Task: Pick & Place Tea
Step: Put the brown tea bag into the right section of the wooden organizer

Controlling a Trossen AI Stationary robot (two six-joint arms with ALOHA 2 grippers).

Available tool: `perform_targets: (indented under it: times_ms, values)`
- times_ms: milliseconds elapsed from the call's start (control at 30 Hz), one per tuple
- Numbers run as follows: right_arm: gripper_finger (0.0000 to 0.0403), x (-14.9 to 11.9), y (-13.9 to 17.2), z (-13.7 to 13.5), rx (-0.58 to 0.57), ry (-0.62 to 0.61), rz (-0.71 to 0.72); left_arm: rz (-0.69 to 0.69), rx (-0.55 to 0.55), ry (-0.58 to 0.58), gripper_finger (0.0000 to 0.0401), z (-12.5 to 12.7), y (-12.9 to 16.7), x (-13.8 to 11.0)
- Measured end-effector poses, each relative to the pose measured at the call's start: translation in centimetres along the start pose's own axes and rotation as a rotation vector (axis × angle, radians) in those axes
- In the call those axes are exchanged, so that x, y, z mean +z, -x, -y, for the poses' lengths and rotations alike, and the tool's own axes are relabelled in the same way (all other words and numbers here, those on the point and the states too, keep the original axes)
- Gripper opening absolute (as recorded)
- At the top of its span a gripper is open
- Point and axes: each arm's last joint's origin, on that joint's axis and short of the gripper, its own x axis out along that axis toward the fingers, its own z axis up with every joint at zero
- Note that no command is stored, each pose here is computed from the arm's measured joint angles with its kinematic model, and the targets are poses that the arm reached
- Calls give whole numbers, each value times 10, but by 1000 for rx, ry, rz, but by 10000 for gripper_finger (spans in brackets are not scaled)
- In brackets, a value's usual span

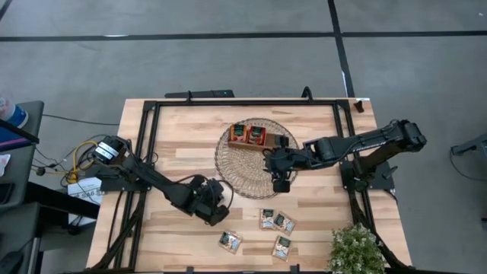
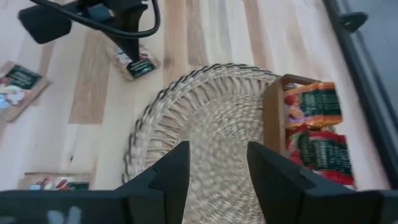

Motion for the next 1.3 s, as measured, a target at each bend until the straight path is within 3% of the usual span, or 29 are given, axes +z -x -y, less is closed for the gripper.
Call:
perform_targets:
  times_ms: [200, 533, 733, 967, 1100, 1200, 1300]
  values:
    - [156, 0, 0, -2, 73, -1, 0, -79, 38, 22, 14, -4, 2, -2]
    - [180, 0, 0, -3, 96, -24, -2, -145, 67, 63, 146, -10, 1, -3]
    - [185, 0, 0, -3, 96, -25, -1, -167, 87, 117, 181, -13, -8, 3]
    - [182, 1, 0, -3, 96, -26, 5, -252, 134, 136, 182, -14, -40, -5]
    - [180, 1, 0, -3, 96, -22, 9, -226, 168, 148, 170, -11, -50, -11]
    - [181, 1, 0, -3, 96, -22, 15, -187, 180, 135, 131, -10, -50, -14]
    - [179, 3, 0, -3, 96, -25, 31, -131, 191, 105, 63, -9, -47, -18]
